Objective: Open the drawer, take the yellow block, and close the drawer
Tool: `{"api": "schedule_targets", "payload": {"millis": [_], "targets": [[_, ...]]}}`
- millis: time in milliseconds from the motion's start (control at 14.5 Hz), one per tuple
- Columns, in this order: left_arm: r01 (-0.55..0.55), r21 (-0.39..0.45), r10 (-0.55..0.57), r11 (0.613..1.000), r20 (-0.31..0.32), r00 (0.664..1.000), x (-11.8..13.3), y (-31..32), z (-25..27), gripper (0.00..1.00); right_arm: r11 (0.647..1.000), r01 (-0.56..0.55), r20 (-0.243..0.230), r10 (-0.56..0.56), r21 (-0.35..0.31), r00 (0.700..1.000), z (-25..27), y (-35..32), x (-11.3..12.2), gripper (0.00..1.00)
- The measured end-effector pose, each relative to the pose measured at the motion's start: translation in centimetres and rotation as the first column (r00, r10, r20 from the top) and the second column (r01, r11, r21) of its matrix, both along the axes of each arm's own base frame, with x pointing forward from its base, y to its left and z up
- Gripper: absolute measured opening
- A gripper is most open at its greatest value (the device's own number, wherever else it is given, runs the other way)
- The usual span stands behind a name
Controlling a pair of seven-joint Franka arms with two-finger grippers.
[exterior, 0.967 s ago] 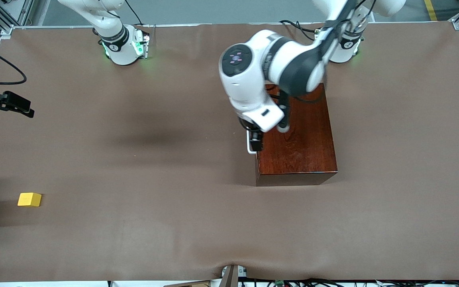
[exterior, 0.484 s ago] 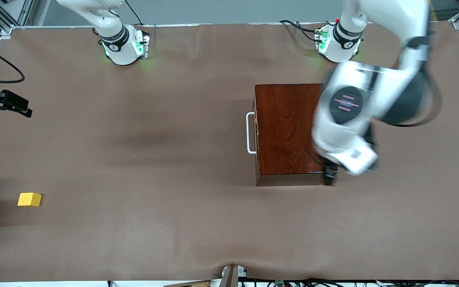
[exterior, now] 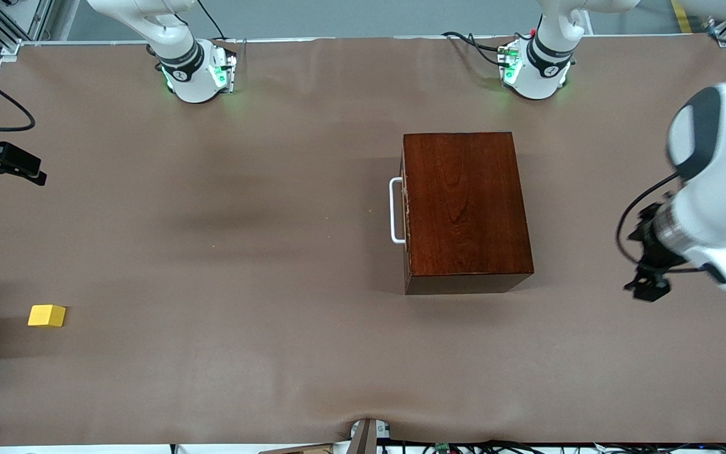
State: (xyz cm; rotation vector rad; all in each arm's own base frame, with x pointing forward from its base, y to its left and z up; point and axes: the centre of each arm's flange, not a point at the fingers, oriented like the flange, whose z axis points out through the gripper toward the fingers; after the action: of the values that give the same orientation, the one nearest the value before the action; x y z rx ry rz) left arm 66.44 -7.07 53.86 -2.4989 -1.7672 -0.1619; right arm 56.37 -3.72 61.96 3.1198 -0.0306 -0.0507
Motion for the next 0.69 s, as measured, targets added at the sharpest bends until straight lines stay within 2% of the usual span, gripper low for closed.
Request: {"api": "schedule_targets", "payload": {"millis": [207,346,484,553,691], "targets": [[0.162,-0.025,-0.163,0.986,-0.013,0.987,-2.4,3.3,2.3,1.0,1.0,-0.009,-0.001,0.009,0.002,1.0,0.0,0.5,0.0,1.0],[0.289,-0.032,-0.29,0.957,-0.023,0.957,-4.3,5.0,3.5,1.0,1.0,-0.008,-0.001,0.008,0.002,1.0,0.0,0.4,0.0,1.0],[0.418,-0.055,-0.419,0.907,-0.02,0.908,-6.7,6.3,4.9,1.0,1.0,-0.007,-0.002,0.007,0.002,1.0,0.0,0.4,0.0,1.0],[0.485,-0.069,-0.487,0.872,-0.015,0.873,-7.9,7.0,5.6,1.0,1.0,-0.007,-0.002,0.007,0.002,1.0,0.0,0.4,0.0,1.0],[0.619,-0.092,-0.623,0.78,-0.022,0.782,-10.2,7.3,6.7,1.0,1.0,-0.007,-0.002,0.007,0.002,1.0,0.0,0.4,0.0,1.0]]}}
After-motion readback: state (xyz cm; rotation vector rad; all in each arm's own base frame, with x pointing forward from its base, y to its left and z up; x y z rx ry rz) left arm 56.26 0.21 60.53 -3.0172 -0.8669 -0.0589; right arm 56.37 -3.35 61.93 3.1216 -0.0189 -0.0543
